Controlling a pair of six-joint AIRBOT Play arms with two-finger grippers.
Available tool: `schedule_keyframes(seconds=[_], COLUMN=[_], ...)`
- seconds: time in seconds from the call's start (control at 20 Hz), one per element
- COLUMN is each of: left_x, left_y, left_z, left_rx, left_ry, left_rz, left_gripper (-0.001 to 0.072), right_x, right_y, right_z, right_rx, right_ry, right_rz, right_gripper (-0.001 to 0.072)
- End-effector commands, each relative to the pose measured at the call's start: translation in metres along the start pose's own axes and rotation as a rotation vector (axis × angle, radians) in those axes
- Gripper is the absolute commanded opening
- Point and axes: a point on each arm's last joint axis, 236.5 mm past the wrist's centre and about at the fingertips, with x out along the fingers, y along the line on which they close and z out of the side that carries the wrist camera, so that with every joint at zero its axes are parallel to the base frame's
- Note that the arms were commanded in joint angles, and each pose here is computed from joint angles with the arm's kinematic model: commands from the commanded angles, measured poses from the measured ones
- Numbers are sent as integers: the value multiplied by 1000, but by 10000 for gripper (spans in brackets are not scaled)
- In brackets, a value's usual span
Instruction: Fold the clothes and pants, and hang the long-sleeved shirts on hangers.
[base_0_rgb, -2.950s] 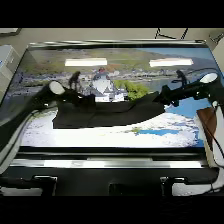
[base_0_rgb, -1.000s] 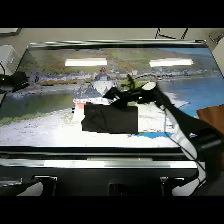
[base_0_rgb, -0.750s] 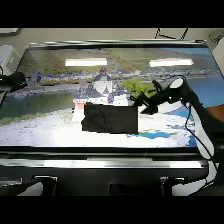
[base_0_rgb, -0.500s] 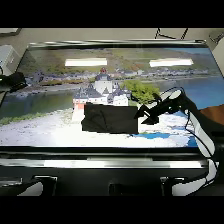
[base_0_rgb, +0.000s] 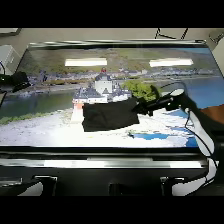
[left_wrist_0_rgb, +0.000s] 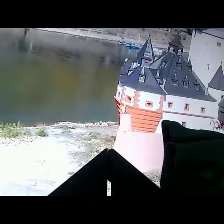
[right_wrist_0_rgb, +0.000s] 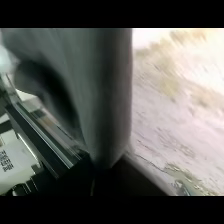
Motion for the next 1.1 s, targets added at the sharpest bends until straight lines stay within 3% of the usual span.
schedule_keyframes(seconds=[0.0, 0.2, 0.55, 0.85, 1.05], left_x=[0, 1, 0, 0, 0], left_y=[-2, -2, -2, -3, -3], left_z=[4, 11, 14, 14, 14], left_rx=[3, 3, 4, 30, 34], left_ry=[-17, -46, -59, -59, -59], left_rz=[-3, -4, -5, -5, -5], left_gripper=[23, 24, 23, 23, 24], right_x=[-95, -215, -407, -516, -532], right_y=[51, 60, 6, -25, -53], right_z=[36, 48, 37, -32, -102], right_rx=[-103, -89, 167, 394, 571], right_ry=[-169, -383, -802, -1057, -1037], right_rz=[-4, -147, -318, -356, -479], right_gripper=[36, 36, 36, 36, 36])
